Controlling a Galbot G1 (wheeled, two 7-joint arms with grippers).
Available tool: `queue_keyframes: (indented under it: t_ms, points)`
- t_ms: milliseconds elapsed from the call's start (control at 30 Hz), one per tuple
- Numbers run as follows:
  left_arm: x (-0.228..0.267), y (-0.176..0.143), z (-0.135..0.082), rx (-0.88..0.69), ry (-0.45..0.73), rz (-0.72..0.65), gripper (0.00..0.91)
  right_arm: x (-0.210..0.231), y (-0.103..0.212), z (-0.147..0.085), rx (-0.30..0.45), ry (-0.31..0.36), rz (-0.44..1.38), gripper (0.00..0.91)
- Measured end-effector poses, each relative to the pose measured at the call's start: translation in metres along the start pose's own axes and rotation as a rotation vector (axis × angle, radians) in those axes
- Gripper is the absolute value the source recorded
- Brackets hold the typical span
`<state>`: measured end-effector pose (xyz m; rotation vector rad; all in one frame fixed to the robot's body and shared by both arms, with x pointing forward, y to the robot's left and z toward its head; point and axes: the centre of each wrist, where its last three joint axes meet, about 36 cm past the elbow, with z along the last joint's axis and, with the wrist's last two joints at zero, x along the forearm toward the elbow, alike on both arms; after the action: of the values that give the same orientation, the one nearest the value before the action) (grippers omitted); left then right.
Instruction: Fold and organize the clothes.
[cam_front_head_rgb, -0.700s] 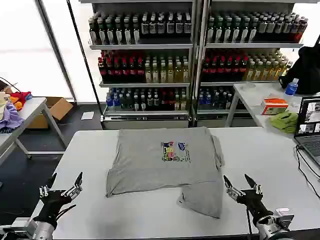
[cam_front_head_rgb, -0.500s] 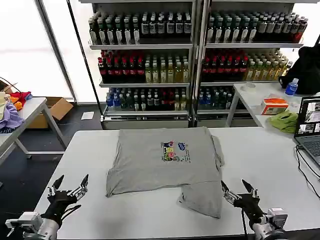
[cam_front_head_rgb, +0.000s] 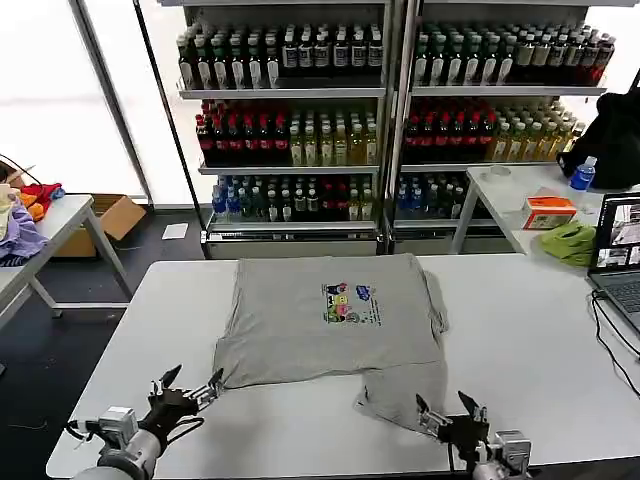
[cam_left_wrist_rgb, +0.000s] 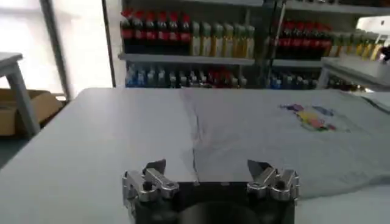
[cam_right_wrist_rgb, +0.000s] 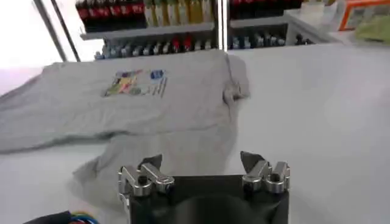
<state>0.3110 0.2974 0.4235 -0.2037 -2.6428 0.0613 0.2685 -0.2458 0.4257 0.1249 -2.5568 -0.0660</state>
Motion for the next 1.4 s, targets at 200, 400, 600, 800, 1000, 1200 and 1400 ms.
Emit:
queue_keyframes:
  t_ms: [200,400,600,800,1000,1200,1400]
  points:
    - [-0.013,-0.002,0.007,0.004,0.027,0.016,0.907,-0.002,0.004,0.003,0.000,0.018,-0.011,0.907]
    - [-0.025,-0.003,0.014,0.004,0.038,0.019,0.907,-0.003,0.007,0.008,0.006,0.038,-0.018,0.534]
    - [-0.036,-0.003,0.020,-0.015,0.038,0.023,0.030,-0.004,0.007,0.013,0.017,0.053,-0.018,0.000]
    - [-0.044,-0.005,0.029,-0.024,0.043,0.028,0.010,-0.002,0.009,0.014,0.009,0.059,-0.029,0.000]
    - [-0.043,-0.010,0.036,-0.026,0.043,0.034,0.010,-0.001,0.009,0.013,0.002,0.062,-0.043,0.000]
    - [-0.045,-0.013,0.042,-0.016,0.036,0.034,0.020,0.000,0.008,0.012,-0.008,0.062,-0.065,0.000]
    - [-0.044,-0.016,0.045,-0.012,0.022,0.034,0.020,0.004,0.004,0.007,-0.022,0.042,-0.098,0.000]
